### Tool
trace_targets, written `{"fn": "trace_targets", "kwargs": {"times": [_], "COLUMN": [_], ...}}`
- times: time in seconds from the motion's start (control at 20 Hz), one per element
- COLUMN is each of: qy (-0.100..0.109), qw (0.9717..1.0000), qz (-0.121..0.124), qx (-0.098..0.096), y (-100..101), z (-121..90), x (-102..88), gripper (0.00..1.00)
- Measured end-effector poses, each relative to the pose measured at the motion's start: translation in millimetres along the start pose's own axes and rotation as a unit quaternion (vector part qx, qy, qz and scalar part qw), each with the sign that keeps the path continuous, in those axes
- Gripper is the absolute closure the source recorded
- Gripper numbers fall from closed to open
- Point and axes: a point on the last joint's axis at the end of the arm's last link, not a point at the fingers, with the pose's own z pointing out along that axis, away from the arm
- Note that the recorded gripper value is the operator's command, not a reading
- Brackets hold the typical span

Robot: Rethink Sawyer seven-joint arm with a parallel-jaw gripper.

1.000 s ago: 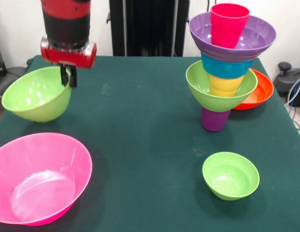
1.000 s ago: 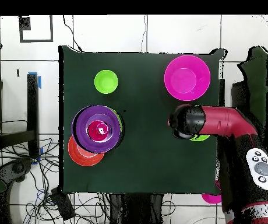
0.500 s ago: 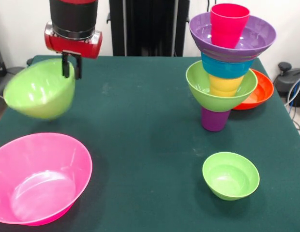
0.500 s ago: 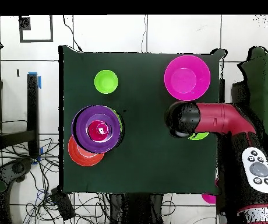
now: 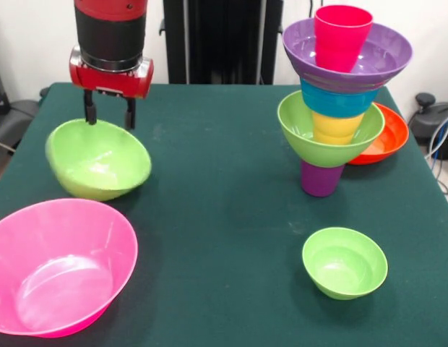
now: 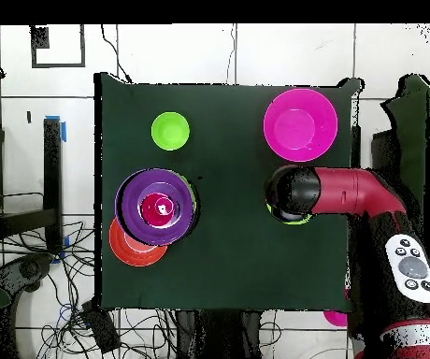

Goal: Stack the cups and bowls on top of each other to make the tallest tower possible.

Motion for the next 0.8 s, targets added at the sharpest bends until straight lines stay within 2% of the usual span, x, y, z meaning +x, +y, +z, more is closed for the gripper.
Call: {"fn": "trace_targets", "kwargs": {"times": [0.4, 0.8], "qy": [-0.018, -0.027], "qw": [0.9998, 0.9994], "qz": [0.001, 0.001], "qx": [-0.008, -0.023], "y": [2.1, 10.0], "z": [13.6, 42.4], "x": [-2.8, -0.5], "gripper": [0.00, 0.00]}}
